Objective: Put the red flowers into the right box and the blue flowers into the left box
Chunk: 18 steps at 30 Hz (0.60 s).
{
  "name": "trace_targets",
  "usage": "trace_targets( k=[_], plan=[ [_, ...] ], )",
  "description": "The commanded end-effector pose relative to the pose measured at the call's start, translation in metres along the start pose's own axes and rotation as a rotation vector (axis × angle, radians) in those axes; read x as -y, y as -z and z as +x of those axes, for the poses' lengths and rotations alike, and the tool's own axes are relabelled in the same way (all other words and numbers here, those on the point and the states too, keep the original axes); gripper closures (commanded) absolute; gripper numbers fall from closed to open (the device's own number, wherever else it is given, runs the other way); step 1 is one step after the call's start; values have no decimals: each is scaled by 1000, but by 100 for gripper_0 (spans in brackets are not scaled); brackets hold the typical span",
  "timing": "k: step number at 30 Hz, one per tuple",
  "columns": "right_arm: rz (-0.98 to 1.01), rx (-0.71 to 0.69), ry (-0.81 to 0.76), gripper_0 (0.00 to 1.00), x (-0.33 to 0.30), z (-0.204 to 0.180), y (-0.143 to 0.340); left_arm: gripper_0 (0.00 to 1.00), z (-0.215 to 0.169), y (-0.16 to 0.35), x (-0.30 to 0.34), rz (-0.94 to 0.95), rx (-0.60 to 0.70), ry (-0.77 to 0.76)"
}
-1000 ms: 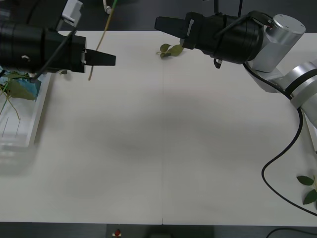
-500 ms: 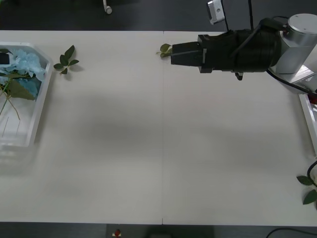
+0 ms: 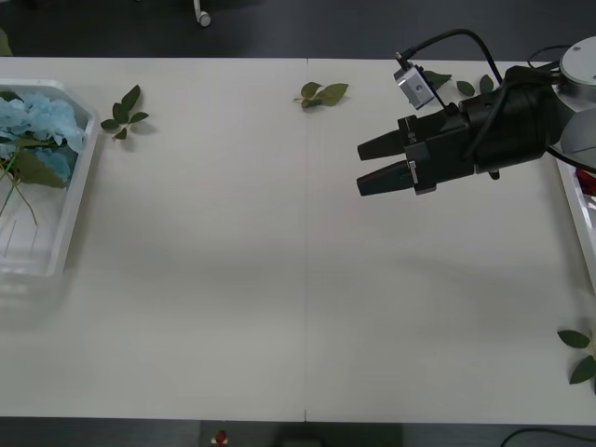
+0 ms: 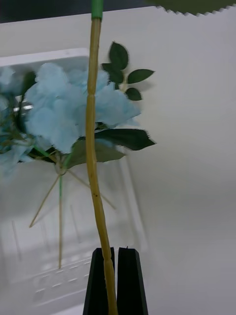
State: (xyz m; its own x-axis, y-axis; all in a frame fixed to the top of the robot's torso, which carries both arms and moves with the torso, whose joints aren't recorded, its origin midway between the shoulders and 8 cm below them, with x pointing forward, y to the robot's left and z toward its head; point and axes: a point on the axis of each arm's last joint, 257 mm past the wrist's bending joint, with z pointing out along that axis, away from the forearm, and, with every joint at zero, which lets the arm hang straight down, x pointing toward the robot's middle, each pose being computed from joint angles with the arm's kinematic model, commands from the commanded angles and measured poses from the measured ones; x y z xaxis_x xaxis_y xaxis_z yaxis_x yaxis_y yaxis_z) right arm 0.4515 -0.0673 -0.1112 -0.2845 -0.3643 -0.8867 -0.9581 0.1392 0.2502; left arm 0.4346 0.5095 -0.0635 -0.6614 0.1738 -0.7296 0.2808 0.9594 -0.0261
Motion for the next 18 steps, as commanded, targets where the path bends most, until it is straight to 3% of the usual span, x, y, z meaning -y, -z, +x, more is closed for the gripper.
trace_targets(
  k=[1,8,18],
  plan=[
    [24,-2,86,4,-2,-23,13,100,-1,23,-46,-188,-12,-68],
    [69,-7,119,4,6,-26,11,100,12,16,-89,-354,-52,-71],
    [53,-29,146,4,-3,-28,17,100,46,-35,-134,-486,-148,-99]
  ],
)
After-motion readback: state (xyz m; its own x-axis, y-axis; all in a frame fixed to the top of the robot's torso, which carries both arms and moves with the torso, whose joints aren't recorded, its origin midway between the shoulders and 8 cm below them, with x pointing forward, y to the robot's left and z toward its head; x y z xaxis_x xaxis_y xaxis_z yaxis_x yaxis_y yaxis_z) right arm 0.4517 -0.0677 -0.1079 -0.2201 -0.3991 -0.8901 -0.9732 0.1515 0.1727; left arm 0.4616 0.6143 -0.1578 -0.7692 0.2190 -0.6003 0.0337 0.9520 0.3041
